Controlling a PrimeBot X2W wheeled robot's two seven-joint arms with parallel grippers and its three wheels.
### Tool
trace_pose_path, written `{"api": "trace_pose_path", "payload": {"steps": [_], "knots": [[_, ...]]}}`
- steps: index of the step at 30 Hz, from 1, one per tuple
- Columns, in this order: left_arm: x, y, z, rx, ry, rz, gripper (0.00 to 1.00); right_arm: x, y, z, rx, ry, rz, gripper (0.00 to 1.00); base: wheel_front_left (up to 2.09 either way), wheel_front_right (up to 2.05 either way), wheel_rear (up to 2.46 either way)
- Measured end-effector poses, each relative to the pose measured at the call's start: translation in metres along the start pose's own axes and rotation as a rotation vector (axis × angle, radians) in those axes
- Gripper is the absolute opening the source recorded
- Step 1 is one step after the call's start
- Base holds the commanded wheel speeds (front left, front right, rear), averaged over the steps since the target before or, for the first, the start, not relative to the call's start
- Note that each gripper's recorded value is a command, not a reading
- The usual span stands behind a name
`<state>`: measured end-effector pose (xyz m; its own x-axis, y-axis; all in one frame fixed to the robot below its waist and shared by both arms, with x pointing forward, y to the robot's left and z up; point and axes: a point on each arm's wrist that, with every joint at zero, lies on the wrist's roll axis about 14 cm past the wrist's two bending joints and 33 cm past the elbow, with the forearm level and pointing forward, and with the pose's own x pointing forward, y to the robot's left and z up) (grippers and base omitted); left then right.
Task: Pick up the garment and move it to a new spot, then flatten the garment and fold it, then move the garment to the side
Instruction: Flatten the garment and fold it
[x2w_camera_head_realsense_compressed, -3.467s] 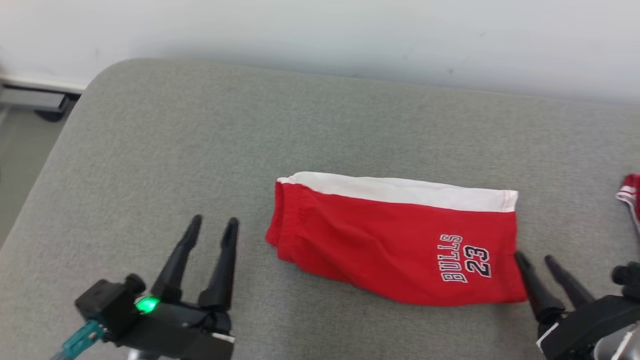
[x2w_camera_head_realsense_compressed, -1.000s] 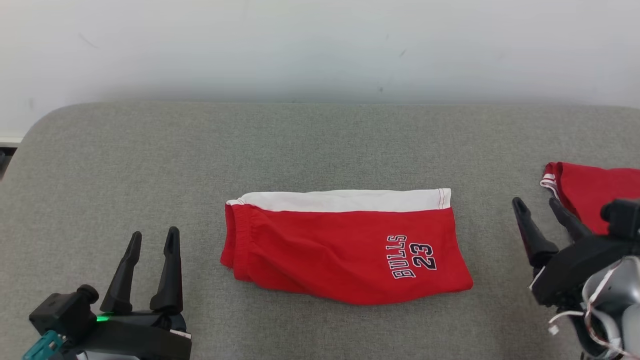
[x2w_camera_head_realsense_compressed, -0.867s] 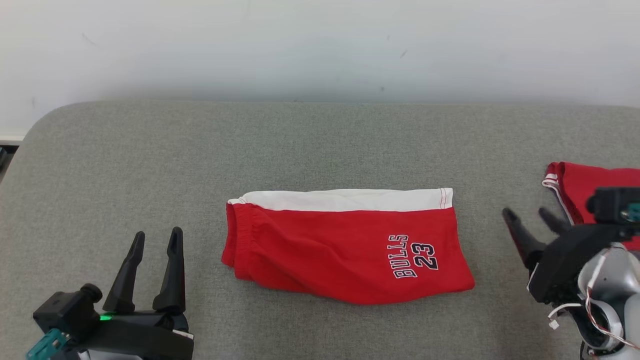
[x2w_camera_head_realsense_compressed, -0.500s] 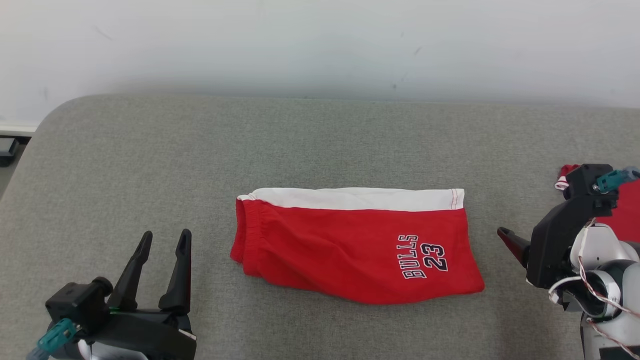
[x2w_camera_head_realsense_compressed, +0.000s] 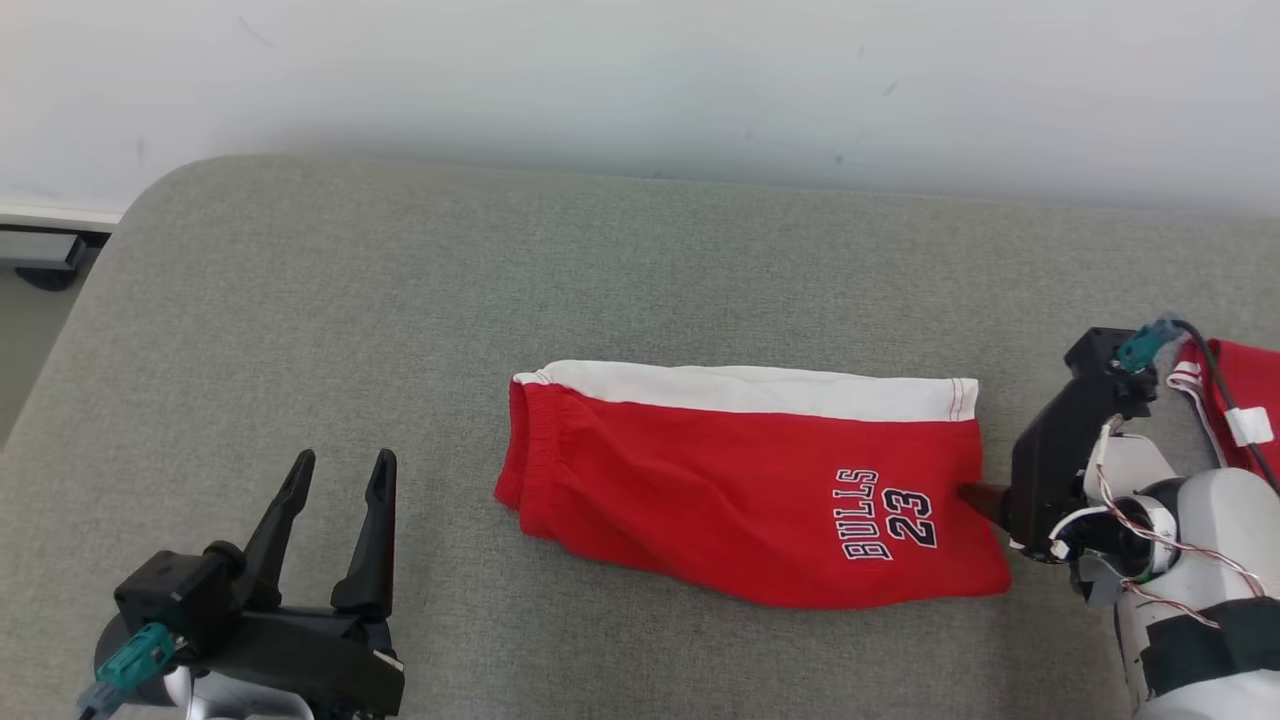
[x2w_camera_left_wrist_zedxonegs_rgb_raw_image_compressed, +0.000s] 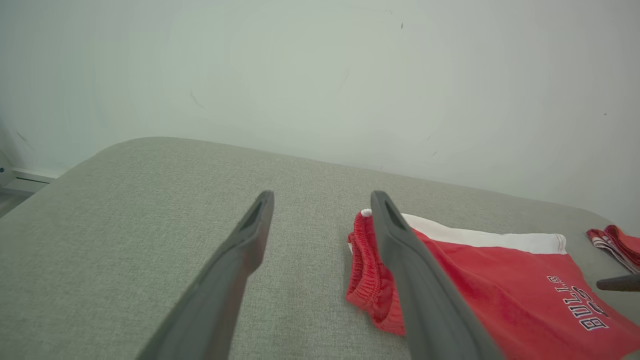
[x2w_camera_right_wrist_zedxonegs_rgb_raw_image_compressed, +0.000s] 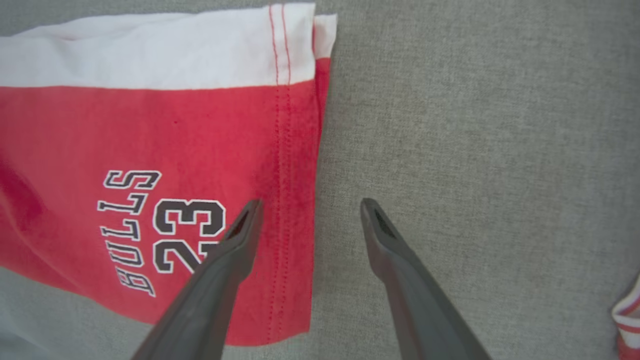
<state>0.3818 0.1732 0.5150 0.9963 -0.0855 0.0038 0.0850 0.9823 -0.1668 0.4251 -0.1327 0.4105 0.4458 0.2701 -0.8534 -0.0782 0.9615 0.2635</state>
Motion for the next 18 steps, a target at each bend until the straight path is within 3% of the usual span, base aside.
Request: {"api": "trace_pose_path", "payload": {"steps": [15, 16, 17, 18], "knots": [[-0.006, 0.007, 0.002, -0.022, -0.005, 0.026, 1.00, 0.025, 0.022, -0.011, -0.030, 0.108, 0.041, 1.00, 0.00, 0.00, 0.00], [-0.007, 0.008, 0.002, -0.022, -0.004, 0.027, 1.00, 0.026, 0.023, -0.011, -0.032, 0.113, 0.042, 0.85, 0.00, 0.00, 0.00], [-0.007, 0.008, 0.002, -0.022, -0.004, 0.029, 1.00, 0.027, 0.023, -0.010, -0.035, 0.117, 0.041, 0.58, 0.00, 0.00, 0.00], [-0.008, 0.008, 0.001, -0.022, -0.004, 0.029, 1.00, 0.027, 0.024, -0.010, -0.036, 0.120, 0.042, 0.44, 0.00, 0.00, 0.00]]}}
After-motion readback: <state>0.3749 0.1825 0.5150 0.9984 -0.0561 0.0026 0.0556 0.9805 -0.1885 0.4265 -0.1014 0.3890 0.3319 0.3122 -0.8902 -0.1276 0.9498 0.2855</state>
